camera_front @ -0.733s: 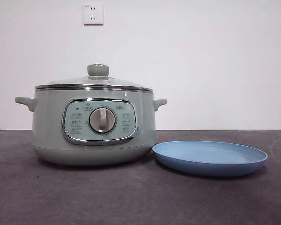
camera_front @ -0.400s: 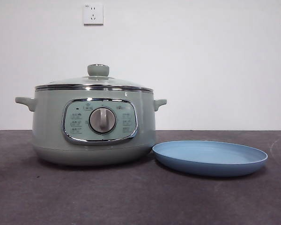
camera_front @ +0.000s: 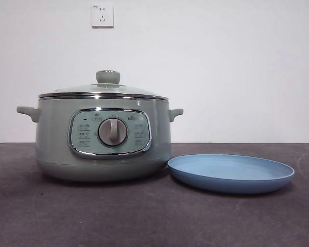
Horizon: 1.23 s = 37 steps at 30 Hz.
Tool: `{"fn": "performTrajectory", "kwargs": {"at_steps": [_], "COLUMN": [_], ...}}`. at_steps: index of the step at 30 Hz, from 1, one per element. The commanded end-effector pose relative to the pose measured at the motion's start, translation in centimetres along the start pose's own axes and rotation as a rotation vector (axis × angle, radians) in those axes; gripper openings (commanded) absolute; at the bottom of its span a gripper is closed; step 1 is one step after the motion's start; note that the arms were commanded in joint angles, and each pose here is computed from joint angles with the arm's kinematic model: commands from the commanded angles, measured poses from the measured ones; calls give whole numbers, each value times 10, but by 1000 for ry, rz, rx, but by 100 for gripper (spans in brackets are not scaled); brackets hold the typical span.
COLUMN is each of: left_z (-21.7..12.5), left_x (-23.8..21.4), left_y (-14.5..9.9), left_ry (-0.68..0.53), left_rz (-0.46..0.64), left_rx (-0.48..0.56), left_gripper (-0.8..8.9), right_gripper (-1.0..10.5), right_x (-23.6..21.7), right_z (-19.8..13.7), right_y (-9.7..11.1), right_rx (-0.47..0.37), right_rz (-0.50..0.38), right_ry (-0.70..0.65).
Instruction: Take the corn out from the steamer,put the corn on the plate,close the lid
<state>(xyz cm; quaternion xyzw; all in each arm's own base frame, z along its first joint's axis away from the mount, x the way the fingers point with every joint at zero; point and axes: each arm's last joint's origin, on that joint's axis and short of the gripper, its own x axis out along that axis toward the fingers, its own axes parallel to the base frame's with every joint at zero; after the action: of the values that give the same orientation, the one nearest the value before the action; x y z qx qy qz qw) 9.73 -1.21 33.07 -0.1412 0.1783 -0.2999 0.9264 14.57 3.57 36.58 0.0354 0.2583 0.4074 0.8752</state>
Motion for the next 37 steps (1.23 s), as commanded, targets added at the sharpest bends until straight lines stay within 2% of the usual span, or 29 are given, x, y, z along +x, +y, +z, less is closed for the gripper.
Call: {"fn": "performTrajectory", "kwargs": {"at_steps": [1, 7, 9, 10, 13, 14, 27, 37], "left_z": [5, 10, 10, 10, 11, 11, 23, 38], "left_x": [1, 0, 0, 0, 0, 0, 8, 57], "left_y": [-1, -2, -2, -2, -2, -2, 2, 21], "left_ry": [22, 19, 20, 20, 19, 19, -42, -17], "left_rz": [-14, -17, -19, -19, -19, -19, -31, -90], "left_rx": [33, 43, 43, 43, 43, 44, 105, 129], "left_gripper": [-8, 1, 44, 127, 475, 544, 535, 534], "right_gripper": [-11, 17, 131, 224, 503, 555, 567, 567], "right_x": [1, 1, 1, 1, 1, 1, 1, 1], "right_z": [1, 1, 1, 1, 1, 1, 1, 1], "right_y": [2, 2, 2, 2, 2, 2, 2, 2], "right_rx": [-56, -56, -56, -54, -40, -40, -40, -40], "right_rz": [16, 16, 15, 15, 11, 11, 12, 13], "right_ry": [17, 18, 18, 18, 19, 19, 18, 18]}}
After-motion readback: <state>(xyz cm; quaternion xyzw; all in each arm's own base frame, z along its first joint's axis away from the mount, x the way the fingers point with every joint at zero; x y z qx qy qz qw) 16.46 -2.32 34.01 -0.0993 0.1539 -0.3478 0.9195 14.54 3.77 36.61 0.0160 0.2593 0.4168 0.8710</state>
